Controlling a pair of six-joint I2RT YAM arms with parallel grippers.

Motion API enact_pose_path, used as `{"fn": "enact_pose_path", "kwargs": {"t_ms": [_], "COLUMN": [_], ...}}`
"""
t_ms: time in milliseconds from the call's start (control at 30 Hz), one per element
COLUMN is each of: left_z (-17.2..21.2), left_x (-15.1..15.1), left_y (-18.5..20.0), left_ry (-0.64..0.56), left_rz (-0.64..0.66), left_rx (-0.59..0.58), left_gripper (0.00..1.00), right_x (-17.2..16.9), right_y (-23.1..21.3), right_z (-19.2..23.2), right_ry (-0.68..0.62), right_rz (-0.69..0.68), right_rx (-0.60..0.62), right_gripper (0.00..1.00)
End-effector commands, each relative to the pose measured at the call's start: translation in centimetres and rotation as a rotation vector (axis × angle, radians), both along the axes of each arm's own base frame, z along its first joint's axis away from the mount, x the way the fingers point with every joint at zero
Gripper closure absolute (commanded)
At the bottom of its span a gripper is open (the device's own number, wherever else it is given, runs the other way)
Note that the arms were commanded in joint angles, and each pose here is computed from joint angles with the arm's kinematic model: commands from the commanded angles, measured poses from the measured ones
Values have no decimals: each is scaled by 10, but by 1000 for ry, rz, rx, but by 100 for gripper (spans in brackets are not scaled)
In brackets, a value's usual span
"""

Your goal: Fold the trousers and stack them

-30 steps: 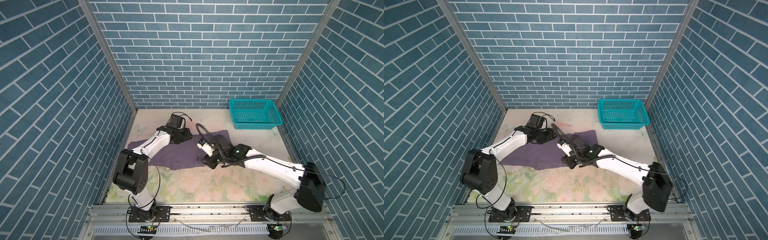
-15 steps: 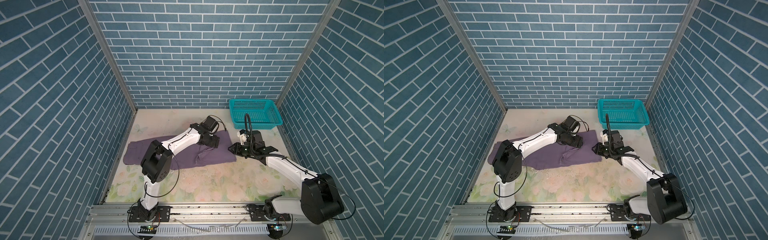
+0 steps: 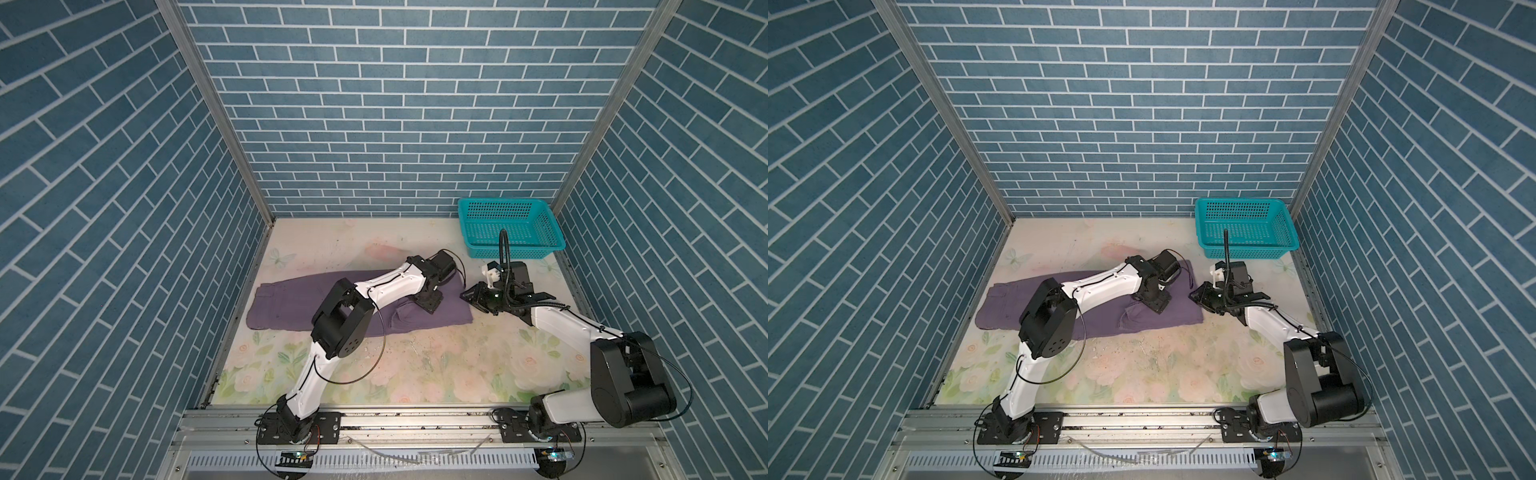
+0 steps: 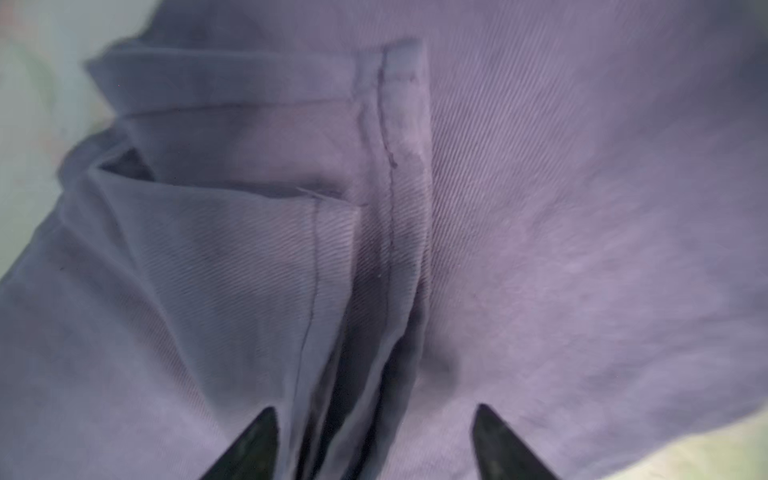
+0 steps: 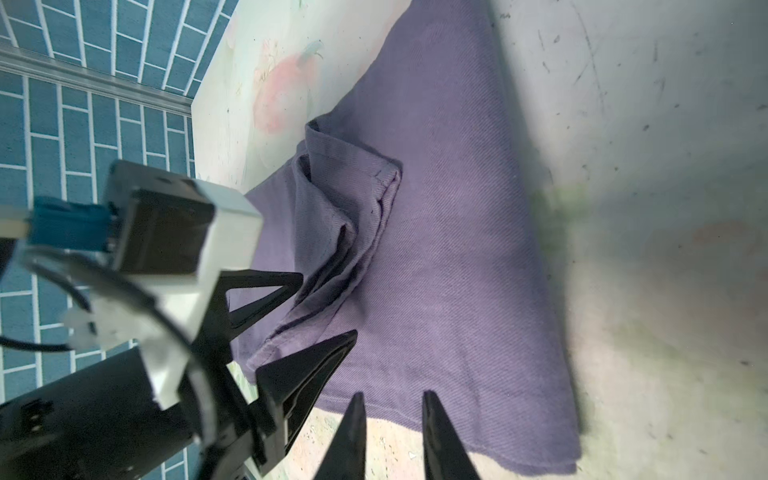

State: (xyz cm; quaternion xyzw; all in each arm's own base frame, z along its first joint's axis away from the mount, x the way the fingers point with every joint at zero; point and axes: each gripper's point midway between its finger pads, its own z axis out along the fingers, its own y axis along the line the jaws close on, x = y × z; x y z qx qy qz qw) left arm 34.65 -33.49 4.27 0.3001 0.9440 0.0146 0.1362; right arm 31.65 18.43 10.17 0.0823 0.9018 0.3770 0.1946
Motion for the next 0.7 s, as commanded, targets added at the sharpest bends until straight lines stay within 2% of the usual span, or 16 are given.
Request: {"fn": "enact_pose_path", "kwargs": {"t_ms": [0, 33, 100, 167, 467, 533, 567, 633, 667], "left_z": [-3, -2, 6, 16, 33, 30, 26, 17, 13], "left_x": [2, 5, 11, 16, 33, 35, 35, 34, 33], "left_y": [12, 15, 21, 25, 74, 97, 110, 139, 152], "left_ry": [4, -1, -17, -13, 119, 136, 149, 165, 172], "left_rz": [10, 28, 70, 114, 464, 576, 632, 756, 803], "left_rx": [74, 77, 56, -15, -474, -573, -604, -657, -673], "left_gripper": [62, 72, 84, 89, 89, 82, 76, 51, 42], "right_x": [-2, -2, -3, -3, -1, -1, -1, 1, 1], "right_y": [-1, -1, -1, -1, 0, 1, 1, 0, 1], "right_z": [-2, -4, -8, -11, -27, -29, -29, -29, -29], "right_ry": [9, 12, 23, 31, 63, 65, 63, 60, 59], "right_rz": [-16, -16, -14, -14, -21, -20, -19, -18, -15], "right_rx": [19, 18, 17, 16, 17, 15, 15, 12, 8], "right_gripper": [75, 75, 76, 76, 78, 78, 78, 77, 76]}}
